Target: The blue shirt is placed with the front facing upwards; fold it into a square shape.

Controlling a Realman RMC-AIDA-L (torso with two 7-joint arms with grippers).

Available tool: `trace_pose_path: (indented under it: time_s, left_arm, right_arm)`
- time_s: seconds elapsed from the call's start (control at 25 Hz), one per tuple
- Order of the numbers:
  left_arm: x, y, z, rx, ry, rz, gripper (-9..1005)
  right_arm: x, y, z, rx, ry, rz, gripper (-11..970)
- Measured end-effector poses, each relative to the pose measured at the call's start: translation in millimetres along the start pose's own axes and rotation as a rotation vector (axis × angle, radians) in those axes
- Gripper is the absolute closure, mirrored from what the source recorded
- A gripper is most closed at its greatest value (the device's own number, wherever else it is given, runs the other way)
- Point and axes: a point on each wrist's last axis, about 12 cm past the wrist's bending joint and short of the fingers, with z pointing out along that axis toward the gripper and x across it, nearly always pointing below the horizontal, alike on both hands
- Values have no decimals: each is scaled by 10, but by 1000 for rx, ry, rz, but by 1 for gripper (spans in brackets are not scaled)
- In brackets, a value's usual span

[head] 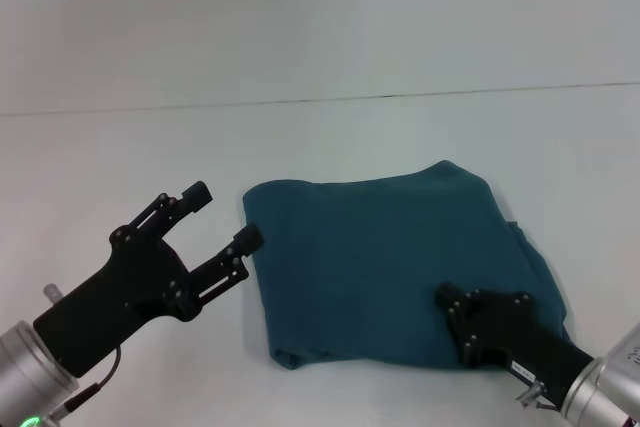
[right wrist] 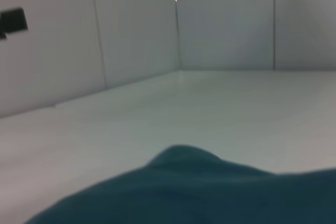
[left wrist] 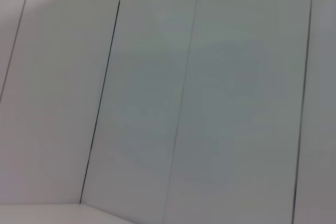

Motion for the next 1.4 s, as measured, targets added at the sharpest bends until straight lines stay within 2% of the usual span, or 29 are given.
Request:
trace_pose_path:
  time_s: [0.4, 0.64, 0.72, 0.84, 1.08, 1.2, 1.4]
  left_arm:
    - [18, 1, 2, -2, 6, -7, 169]
    - [18, 6, 0, -4, 6, -6, 170]
    - [16, 8, -2, -5, 6, -5, 170]
    - [14, 12, -1, -6, 6, -4, 170]
    - [13, 15, 0, -6, 6, -3, 169]
    - [16, 13, -7, -8, 6, -4, 169]
    - [18, 12, -11, -9, 7, -5, 168]
  right_arm:
    - [70, -181, -110, 231, -15, 115, 960]
    - [-92, -102, -107, 162, -151, 98, 960]
    - [-147, -128, -52, 167, -170, 99, 960]
    - [-272, -211, 153, 190, -174, 103, 960]
    - [-436, -293, 517, 186, -103, 73, 961]
    - [-418, -342, 611, 213, -29, 88, 961]
    - [-328, -453, 637, 306, 72, 170, 960]
